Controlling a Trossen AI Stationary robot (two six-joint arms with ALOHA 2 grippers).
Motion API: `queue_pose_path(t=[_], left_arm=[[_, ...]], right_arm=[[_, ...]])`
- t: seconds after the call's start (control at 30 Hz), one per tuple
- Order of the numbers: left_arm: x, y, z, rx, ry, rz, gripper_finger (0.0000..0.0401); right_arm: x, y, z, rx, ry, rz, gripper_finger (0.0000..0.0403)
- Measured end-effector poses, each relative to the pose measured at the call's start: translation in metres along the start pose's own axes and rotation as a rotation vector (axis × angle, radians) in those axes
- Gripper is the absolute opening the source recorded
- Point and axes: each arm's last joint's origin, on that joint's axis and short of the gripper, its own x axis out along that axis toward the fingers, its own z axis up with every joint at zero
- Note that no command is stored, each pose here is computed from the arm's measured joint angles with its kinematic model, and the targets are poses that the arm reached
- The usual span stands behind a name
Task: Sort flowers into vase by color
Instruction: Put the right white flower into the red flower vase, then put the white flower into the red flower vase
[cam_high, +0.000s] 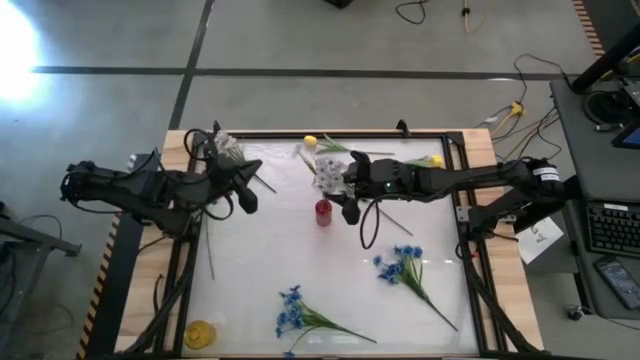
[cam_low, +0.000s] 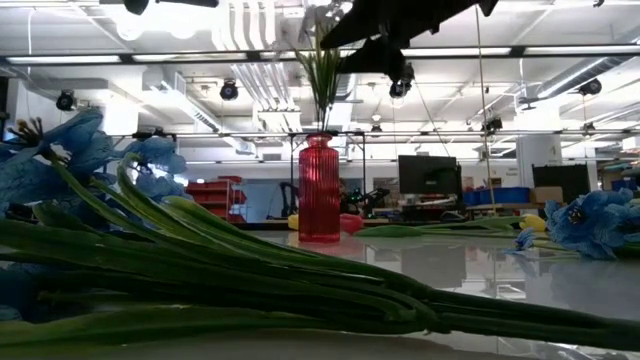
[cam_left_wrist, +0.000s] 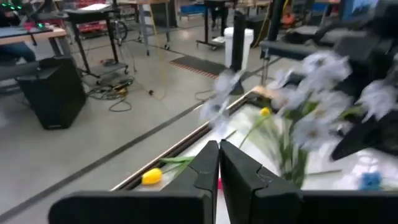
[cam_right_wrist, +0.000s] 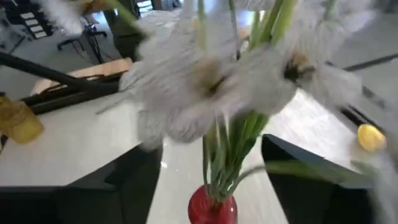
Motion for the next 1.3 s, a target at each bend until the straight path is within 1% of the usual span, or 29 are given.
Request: queue_pose_path(t=[0.07, 0.2, 0.27, 0.37, 0.4, 0.47, 0.57, 0.63, 0.73, 0.83, 0.97, 1.0, 1.07, 1.13, 1.2, 1.3], left_arm=[[0.002, 0.002, -0.011, -0.002, 0.013, 0.029, 0.0], [0.007, 0.004, -0.035, -0.108, 0.051, 0.057, 0.0], [0.01, 0.003, -0.047, -0.131, 0.075, 0.061, 0.0], [0.015, 0.001, -0.065, -0.105, 0.111, 0.075, 0.0], [0.017, 0.001, -0.07, -0.119, 0.122, 0.082, 0.0], [0.018, 0.003, -0.078, -0.198, 0.141, 0.104, 0.0001], [0.02, 0.009, -0.095, -0.359, 0.172, 0.166, 0.0001], [0.022, 0.016, -0.103, -0.498, 0.19, 0.233, 0.0001], [0.029, 0.036, -0.116, -0.699, 0.284, 0.359, 0.0001], [0.039, 0.055, -0.129, -0.832, 0.407, 0.442, 0.0001], [0.053, 0.075, -0.139, -1.016, 0.522, 0.466, 0.0001], [0.056, 0.079, -0.14, -1.054, 0.541, 0.464, 0.0001], [0.059, 0.087, -0.143, -1.094, 0.555, 0.479, 0.0001], [0.061, 0.093, -0.145, -1.111, 0.543, 0.508, 0.0001], [0.062, 0.098, -0.145, -1.127, 0.526, 0.533, 0.0001], [0.067, 0.105, -0.143, -1.153, 0.492, 0.561, 0.0001]], right_arm=[[-0.002, 0.0, 0.0, 0.017, 0.011, -0.001, 0.0295], [-0.009, 0.003, 0.001, -0.007, 0.086, -0.008, 0.0333], [-0.012, 0.004, 0.004, -0.024, 0.118, -0.011, 0.0344], [-0.017, 0.007, 0.01, -0.056, 0.166, -0.013, 0.0351], [-0.019, 0.008, 0.013, -0.063, 0.179, -0.015, 0.0351], [-0.024, 0.008, 0.017, -0.07, 0.222, -0.026, 0.0352], [-0.035, 0.008, 0.027, -0.044, 0.294, -0.047, 0.0352], [-0.045, 0.009, 0.035, -0.033, 0.339, -0.062, 0.0352], [-0.059, 0.009, 0.048, -0.03, 0.361, -0.078, 0.0352], [-0.072, 0.009, 0.06, -0.034, 0.337, -0.095, 0.0349], [-0.092, 0.008, 0.075, -0.038, 0.265, -0.132, 0.0339], [-0.098, 0.007, 0.079, -0.036, 0.251, -0.133, 0.0336], [-0.111, 0.006, 0.084, -0.023, 0.217, -0.137, 0.0329], [-0.124, 0.005, 0.087, -0.008, 0.19, -0.141, 0.0326], [-0.136, 0.003, 0.089, 0.031, 0.162, -0.145, 0.0325], [-0.151, 0.0, 0.089, 0.072, 0.158, -0.163, 0.0325]])
